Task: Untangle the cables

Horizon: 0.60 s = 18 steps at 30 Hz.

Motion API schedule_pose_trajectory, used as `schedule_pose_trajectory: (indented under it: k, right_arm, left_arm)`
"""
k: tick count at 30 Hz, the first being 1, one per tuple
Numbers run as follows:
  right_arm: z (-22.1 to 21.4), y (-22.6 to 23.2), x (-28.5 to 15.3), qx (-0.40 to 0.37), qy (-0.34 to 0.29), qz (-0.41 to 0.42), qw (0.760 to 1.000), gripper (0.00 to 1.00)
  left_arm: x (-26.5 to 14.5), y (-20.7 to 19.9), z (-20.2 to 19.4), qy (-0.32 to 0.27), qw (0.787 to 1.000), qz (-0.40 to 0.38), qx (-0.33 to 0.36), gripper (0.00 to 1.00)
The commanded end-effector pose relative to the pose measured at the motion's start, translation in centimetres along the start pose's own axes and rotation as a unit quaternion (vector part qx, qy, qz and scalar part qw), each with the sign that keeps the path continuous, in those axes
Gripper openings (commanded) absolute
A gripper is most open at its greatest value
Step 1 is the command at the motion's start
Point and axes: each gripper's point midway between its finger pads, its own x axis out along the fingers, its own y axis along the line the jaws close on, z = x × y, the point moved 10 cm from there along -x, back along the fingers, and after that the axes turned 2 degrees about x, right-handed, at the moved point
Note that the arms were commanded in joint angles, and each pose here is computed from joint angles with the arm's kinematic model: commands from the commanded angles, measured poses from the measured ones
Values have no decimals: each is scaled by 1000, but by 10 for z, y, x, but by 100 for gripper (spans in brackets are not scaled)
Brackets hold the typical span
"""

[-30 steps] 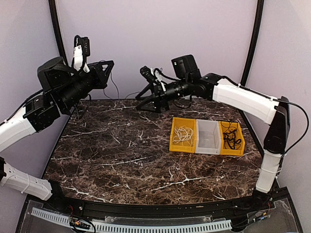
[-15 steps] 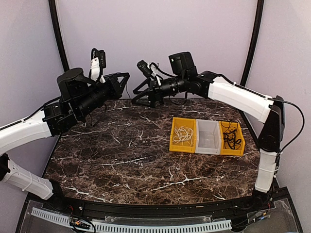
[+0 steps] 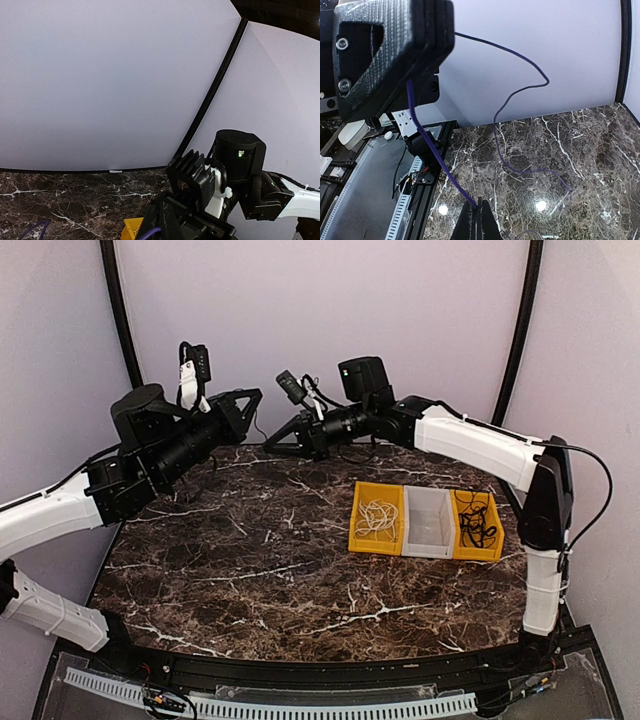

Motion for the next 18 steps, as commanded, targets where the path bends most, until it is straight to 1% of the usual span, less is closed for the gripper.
schedule_pose_trajectory:
  k: [1, 2, 3, 4, 6, 8, 10, 13, 18]
  right_arm:
    - [43, 18, -33, -55, -44, -15, 997, 0]
    - [50, 20, -42, -70, -47, -27, 996, 0]
    - [56, 21, -53, -79, -50, -40, 995, 0]
    - [62, 20, -64, -85, -54, -54, 993, 0]
    - [76, 21, -88, -98, -67, -79, 990, 0]
    - [85, 20, -111, -105, -77, -102, 986, 0]
    - [92, 20, -133, -114, -84, -128, 982, 0]
    - [97, 17, -165, -121, -90, -170, 974, 0]
    - [96, 14, -215, -125, -96, -233, 960, 0]
  left_arm:
    - [-11, 4, 4, -16, 1000, 8, -13, 6]
    - [-12, 5, 4, -15, 1000, 9, -14, 22]
    - [-13, 8, -1, -10, 1000, 13, -13, 29]
    - [-15, 9, -2, -10, 1000, 14, -15, 41]
    - [-20, 13, -8, -6, 1000, 20, -18, 52]
    - [-25, 17, -16, 1, 1000, 18, -20, 56]
    - [-30, 21, -23, 9, 1000, 14, -23, 57]
    - [-41, 31, -40, 25, 999, 24, -38, 58]
    - [-58, 49, -57, 30, 996, 69, -53, 57]
